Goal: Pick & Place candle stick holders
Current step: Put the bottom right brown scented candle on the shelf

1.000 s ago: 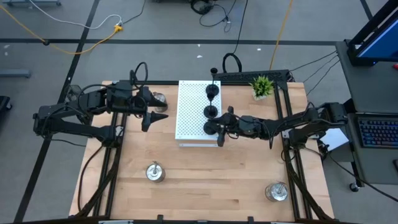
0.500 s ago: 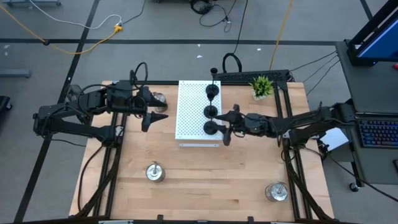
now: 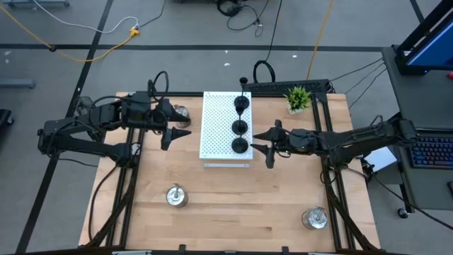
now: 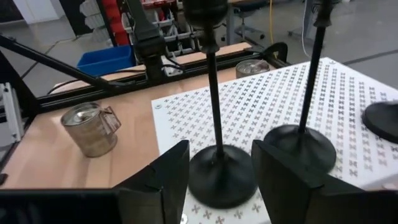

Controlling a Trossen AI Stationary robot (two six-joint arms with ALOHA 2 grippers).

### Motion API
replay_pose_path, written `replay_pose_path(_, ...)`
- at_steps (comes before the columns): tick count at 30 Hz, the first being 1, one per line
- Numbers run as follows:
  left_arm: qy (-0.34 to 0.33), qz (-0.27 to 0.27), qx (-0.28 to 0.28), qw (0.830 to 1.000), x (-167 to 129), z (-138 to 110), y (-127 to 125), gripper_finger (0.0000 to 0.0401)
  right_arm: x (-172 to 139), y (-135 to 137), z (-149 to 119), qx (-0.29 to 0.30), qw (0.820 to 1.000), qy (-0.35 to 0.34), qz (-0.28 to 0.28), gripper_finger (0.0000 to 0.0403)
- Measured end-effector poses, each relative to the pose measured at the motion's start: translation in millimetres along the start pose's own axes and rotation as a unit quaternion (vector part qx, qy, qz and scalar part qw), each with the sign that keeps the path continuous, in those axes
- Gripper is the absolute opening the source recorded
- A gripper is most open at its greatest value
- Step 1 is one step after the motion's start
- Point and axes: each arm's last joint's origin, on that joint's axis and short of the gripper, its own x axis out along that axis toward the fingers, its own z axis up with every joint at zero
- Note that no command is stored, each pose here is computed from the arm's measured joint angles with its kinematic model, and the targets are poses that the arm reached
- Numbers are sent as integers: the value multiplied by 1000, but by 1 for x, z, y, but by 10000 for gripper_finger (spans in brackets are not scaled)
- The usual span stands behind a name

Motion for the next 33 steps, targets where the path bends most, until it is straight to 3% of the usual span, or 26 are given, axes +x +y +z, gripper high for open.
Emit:
replay_pose_path(14,12,2,3,1000,0,-2,0,257,-42,-6,4,70,996,44,20,146)
replay_pose_path(19,12,2,18,1000,0,-2,0,258,-58,-3,8,83,995,35,46,105)
replay_pose_path(26,11,2,23,1000,0,-2,0,258,-71,11,8,75,992,30,93,8)
replay_pose_path(33,1,43,22,999,0,-1,3,257,-77,26,2,77,990,38,112,2)
